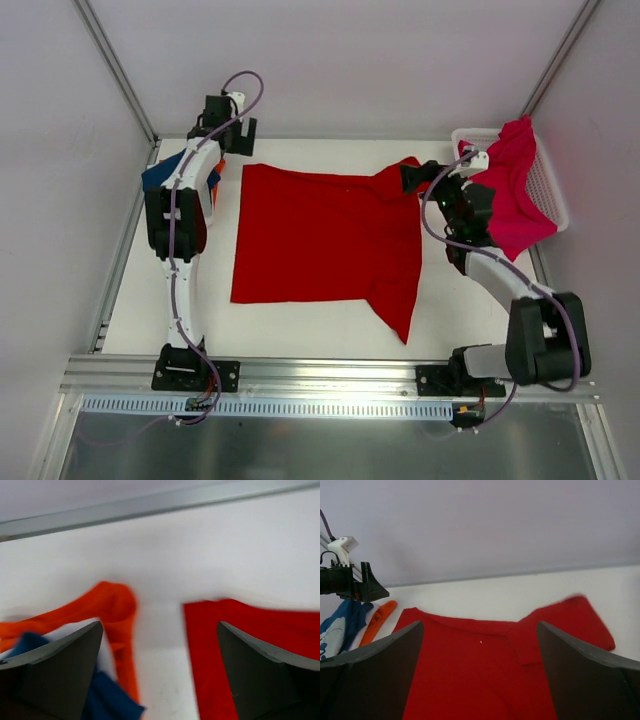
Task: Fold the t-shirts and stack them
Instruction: Flatten out the tshirt
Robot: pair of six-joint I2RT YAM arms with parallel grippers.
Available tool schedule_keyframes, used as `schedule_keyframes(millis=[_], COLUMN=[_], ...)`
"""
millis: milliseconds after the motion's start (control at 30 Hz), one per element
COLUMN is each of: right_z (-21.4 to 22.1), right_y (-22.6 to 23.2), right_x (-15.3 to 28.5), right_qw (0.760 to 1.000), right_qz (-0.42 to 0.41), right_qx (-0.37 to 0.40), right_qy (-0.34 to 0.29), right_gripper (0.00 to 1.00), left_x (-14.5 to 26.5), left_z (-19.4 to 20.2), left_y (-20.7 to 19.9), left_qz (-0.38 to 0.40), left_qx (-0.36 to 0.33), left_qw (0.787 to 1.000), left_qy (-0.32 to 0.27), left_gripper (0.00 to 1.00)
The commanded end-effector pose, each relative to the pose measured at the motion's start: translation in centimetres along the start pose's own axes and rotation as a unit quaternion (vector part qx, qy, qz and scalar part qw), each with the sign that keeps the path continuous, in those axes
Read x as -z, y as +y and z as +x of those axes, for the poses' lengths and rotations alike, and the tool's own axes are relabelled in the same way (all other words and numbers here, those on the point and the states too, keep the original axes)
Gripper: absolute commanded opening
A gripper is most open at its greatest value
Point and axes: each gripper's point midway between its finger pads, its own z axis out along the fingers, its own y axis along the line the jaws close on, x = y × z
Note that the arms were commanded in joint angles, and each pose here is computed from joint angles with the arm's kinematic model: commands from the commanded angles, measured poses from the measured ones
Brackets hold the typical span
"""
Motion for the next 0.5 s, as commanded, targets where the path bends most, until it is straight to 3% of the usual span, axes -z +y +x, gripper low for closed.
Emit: schedule_keyframes(millis=[0,133,233,267,300,400,433,467], right_z=[-2.7,-4.4,-5.5,-4.9,-6.1,-5.7,-6.4,-5.1], right_y=[1.2,2.2,3.4,3.7,4.4,5.0,5.0,4.4], right_x=[3.2,6.1,8.2,8.8,9.9,11.7,12.7,13.4], right_qw=[0.998,0.998,0.998,0.998,0.998,0.998,0.998,0.998], right_qz=[0.007,0.01,0.01,0.011,0.01,0.02,0.035,0.057], right_qx=[0.055,0.06,0.06,0.058,0.06,0.054,0.047,0.038], right_qy=[-0.008,-0.021,-0.019,-0.003,-0.018,-0.008,-0.023,0.002], right_gripper=[0.99,1.0,0.99,0.99,1.0,0.99,0.99,0.99], left_x=[4.8,10.6,15.3,16.5,19.2,22.2,21.6,23.8], left_z=[-5.5,-9.9,-11.4,-11.9,-12.0,-9.0,-4.8,-4.0], left_y=[8.2,7.4,3.5,0.5,0.1,-5.4,-6.7,-8.7], left_qz=[-0.164,-0.166,-0.132,-0.113,-0.134,-0.114,-0.104,-0.076], left_qx=[0.051,0.072,0.054,0.028,0.028,0.013,0.002,0.047], left_qw=[0.983,0.976,0.979,0.982,0.979,0.986,0.992,0.993], left_qy=[-0.062,-0.119,-0.144,-0.15,-0.154,-0.118,-0.065,-0.076], left_gripper=[0.99,0.99,0.99,0.99,0.99,0.99,0.99,0.99])
